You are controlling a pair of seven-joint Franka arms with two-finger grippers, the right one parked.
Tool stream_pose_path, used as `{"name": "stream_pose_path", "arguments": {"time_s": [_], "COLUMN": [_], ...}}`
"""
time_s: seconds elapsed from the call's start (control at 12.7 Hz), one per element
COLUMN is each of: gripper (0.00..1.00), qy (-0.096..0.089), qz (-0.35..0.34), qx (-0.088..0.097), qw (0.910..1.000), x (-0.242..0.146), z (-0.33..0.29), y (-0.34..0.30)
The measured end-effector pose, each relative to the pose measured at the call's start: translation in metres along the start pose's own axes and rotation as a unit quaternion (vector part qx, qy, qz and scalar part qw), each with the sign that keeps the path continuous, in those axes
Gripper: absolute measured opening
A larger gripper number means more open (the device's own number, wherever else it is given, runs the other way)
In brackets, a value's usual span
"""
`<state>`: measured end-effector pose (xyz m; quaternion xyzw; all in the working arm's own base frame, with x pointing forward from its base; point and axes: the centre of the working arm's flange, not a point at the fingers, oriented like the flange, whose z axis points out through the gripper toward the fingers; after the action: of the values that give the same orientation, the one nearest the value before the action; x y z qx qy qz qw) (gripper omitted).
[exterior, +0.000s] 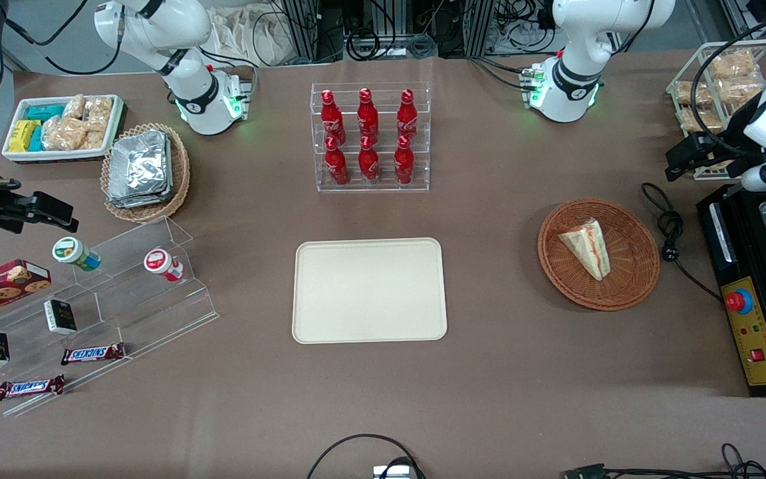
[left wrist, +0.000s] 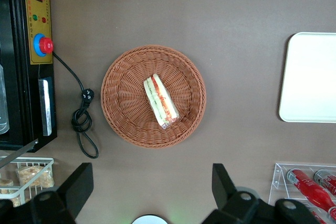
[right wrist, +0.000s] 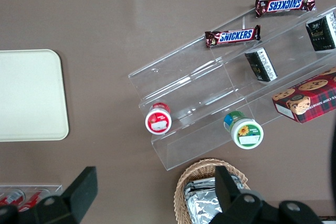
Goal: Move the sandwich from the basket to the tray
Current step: 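Move the left gripper over the wicker basket and lower toward the sandwich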
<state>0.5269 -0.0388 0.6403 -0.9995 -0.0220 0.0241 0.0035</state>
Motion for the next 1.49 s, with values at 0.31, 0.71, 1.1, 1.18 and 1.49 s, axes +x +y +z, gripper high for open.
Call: {"name": "stream_pose_path", "arguments": {"time_s": [0.31,0.71,1.1,1.18,1.49], "gripper": [1.00,1.00,1.00,1.00,1.00], "qy": [0.000,-0.028,-0.013,-0.009,-0.007], "qz": [-0.005,-0.065,-0.155,-0.165,-0.178], "qx": [0.000,0.002,0.000,-0.001,-0.002], "qw": [1.0000,0.9975,0.9879,0.9862,0.9839], "x": [0.000,0.014,0.016,0.009,-0.019], "z": [0.000,0.037,0.130,0.151,0.218], "y": [-0.001,-0.002,-0.002,-0.002,-0.005]}}
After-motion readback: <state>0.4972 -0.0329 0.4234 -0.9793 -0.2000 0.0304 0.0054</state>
